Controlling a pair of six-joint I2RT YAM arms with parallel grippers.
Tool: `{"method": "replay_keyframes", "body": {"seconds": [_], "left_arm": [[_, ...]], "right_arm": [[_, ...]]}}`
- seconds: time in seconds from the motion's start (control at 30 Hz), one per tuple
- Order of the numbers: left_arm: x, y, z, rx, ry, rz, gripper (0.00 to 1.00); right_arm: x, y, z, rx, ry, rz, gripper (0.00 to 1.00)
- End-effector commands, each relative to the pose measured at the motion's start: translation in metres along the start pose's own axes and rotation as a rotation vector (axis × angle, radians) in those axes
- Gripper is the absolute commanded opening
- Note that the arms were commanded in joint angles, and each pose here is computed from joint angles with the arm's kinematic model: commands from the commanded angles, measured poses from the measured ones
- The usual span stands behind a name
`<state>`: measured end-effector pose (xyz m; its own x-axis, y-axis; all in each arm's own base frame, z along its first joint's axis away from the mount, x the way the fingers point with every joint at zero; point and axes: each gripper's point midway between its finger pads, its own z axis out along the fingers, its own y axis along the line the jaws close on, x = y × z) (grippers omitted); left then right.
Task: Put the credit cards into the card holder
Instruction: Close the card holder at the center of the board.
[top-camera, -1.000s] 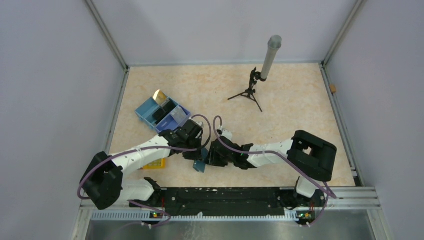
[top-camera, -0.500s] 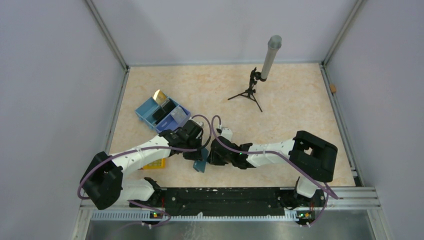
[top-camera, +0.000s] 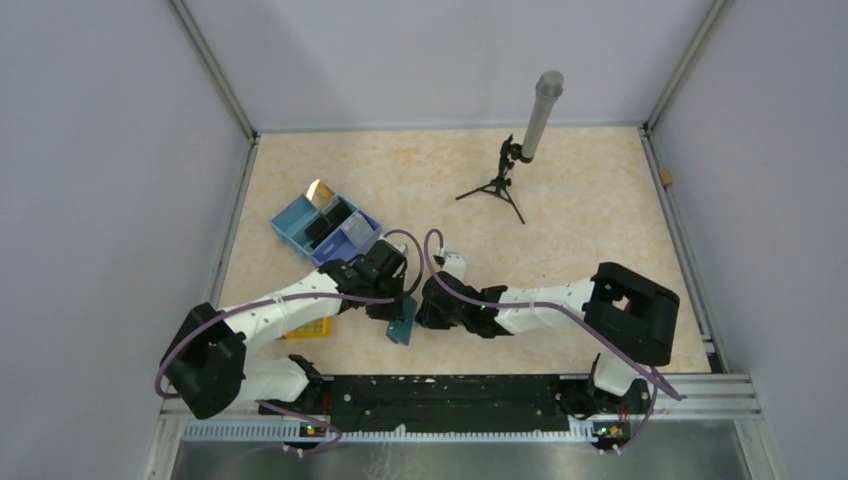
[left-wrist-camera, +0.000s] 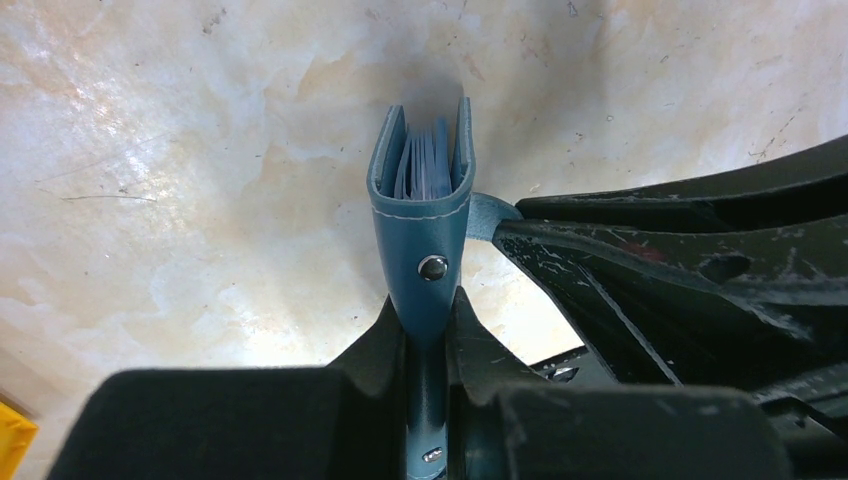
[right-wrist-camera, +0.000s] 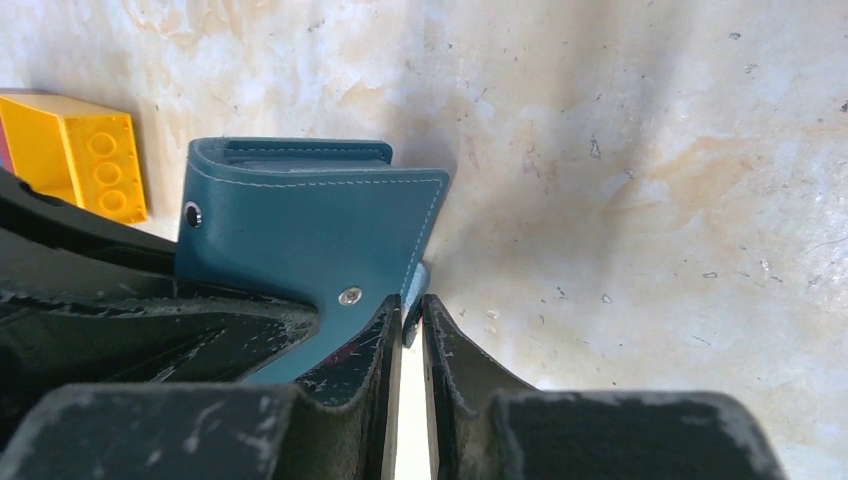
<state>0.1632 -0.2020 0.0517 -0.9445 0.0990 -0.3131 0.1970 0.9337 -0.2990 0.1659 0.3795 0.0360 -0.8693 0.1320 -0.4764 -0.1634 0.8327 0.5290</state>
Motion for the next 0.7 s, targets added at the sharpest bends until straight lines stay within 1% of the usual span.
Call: {"method": "replay_keyframes", "body": {"seconds": [0.0, 0.37, 0.5, 0.67], "left_arm": [[-0.002, -0.002, 0.003, -0.009, 0.002, 0.016, 0.00], [-0.002, -0.002, 0.003, -0.010, 0.003, 0.020, 0.00], [-0.002, -0.003, 0.003, -0.009, 0.004, 0.021, 0.00], [-0.002, -0.003, 0.003, -0.010, 0.001, 0.022, 0.00]], "right_arm": [[-0.016, 0.026, -0.016, -0.063, -0.054, -0.002, 0.12], [-0.008, 0.020, -0.011, -0.034, -0.028, -0.011, 0.12], [-0.009, 0.020, -0.011, -0.034, -0.027, -0.012, 0.01], [-0.006, 0.020, -0.011, -0.038, -0.018, -0.007, 0.00]]}}
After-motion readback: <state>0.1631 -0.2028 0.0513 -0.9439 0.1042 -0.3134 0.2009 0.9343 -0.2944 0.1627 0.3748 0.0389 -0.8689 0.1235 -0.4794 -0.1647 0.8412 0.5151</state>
